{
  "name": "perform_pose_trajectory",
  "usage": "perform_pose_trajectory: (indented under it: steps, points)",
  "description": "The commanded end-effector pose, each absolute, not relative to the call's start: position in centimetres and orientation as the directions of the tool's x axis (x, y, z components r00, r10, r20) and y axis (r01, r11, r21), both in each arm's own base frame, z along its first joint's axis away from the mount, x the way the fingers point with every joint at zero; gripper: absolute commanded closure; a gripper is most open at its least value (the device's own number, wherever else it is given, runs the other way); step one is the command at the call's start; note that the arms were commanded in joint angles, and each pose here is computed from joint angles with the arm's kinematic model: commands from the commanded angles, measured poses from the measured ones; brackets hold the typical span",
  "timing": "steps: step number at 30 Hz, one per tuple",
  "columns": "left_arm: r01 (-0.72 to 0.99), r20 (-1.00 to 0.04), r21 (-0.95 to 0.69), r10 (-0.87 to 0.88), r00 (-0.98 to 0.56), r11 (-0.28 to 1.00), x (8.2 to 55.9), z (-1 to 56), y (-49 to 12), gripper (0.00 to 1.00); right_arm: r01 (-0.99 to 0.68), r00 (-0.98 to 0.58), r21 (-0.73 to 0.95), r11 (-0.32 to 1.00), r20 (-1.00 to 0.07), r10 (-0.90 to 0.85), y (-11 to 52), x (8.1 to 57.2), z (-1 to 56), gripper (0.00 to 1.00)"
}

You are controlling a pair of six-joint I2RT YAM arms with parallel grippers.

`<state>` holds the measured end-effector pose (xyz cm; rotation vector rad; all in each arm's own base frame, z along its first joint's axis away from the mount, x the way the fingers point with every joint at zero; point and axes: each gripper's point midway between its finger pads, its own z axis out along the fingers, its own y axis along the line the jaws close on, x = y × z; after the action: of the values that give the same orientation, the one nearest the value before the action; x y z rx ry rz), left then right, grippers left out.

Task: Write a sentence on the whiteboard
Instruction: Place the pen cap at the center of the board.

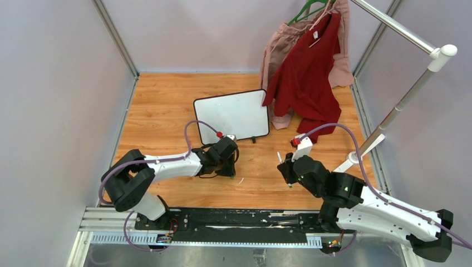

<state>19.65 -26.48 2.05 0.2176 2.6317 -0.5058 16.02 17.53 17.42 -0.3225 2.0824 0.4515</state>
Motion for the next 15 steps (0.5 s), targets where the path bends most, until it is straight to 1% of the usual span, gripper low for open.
perform_pose_trajectory:
  steps: [1, 5, 11, 15]
  points:
    - [0.238, -0.444, -0.285, 0.093, -0.891, 0.929, 19.16, 0.97, -26.04, 0.82, -0.391, -0.502, 0.185, 0.902, -0.864, -0.041, 17.06, 16.17, 17.99, 1.00]
    - [0.238, -0.443, -0.284, 0.093, -0.892, 0.929, 19.02, 0.83, -25.86, 0.73, -0.389, -0.506, 0.186, 0.902, -0.862, -0.040, 17.04, 16.13, 17.84, 1.00]
    - [0.235, -0.443, -0.289, 0.088, -0.892, 0.928, 18.89, 0.76, -25.77, 0.70, -0.389, -0.509, 0.193, 0.901, -0.860, -0.035, 17.12, 16.08, 17.89, 1.00]
    - [0.235, -0.444, -0.294, 0.085, -0.892, 0.926, 18.81, 0.89, -25.77, 0.66, -0.388, -0.511, 0.200, 0.900, -0.859, -0.029, 17.13, 16.03, 17.89, 1.00]
